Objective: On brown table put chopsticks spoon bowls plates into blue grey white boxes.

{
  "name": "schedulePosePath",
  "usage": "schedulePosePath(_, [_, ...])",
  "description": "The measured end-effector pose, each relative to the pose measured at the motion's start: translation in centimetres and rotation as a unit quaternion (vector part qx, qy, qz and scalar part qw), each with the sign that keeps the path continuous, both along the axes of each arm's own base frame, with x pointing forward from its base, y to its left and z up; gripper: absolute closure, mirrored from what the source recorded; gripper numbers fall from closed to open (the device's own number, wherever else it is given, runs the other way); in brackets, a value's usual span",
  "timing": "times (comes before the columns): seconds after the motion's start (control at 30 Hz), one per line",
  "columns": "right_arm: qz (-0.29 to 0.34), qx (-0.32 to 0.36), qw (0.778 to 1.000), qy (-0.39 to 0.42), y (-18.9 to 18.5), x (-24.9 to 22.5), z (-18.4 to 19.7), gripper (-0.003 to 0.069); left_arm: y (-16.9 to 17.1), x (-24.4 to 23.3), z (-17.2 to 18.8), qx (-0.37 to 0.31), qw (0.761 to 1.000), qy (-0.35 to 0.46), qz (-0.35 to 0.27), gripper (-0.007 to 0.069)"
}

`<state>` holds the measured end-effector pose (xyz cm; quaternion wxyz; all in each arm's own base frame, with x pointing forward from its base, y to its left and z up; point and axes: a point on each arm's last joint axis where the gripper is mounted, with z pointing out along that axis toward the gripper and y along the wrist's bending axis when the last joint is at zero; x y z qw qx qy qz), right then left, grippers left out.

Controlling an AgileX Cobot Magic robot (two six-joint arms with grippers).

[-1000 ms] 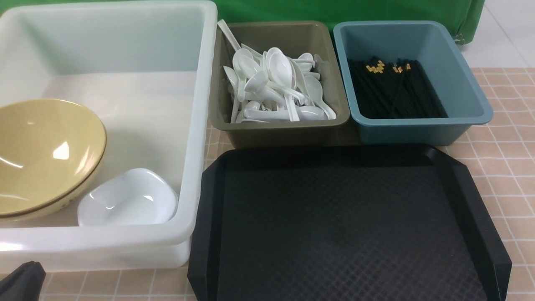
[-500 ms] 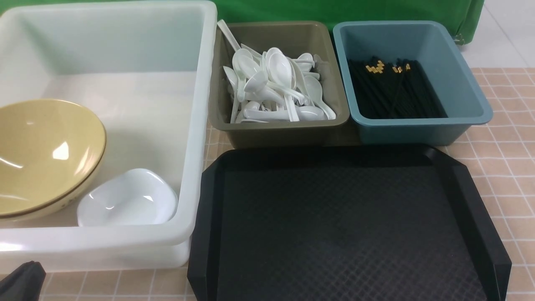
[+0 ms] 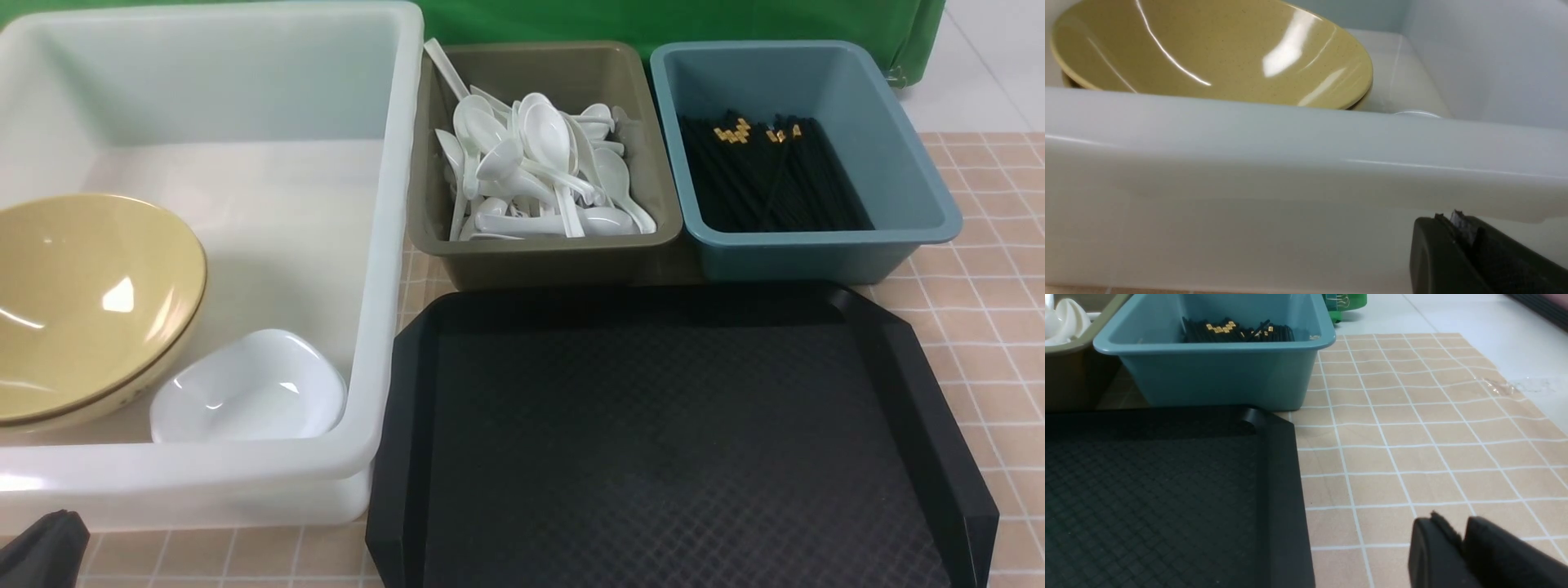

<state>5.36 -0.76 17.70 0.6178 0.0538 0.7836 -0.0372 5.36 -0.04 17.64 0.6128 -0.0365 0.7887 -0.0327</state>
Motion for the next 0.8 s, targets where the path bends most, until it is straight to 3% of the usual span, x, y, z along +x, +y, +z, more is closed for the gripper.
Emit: schedulePosePath(0.8, [0.000,0.000,1.000,0.000,0.00,0.00,0.00,0.0480,0.00,0.00,0.00,0.000,1.000,0.000,0.000,0.0620])
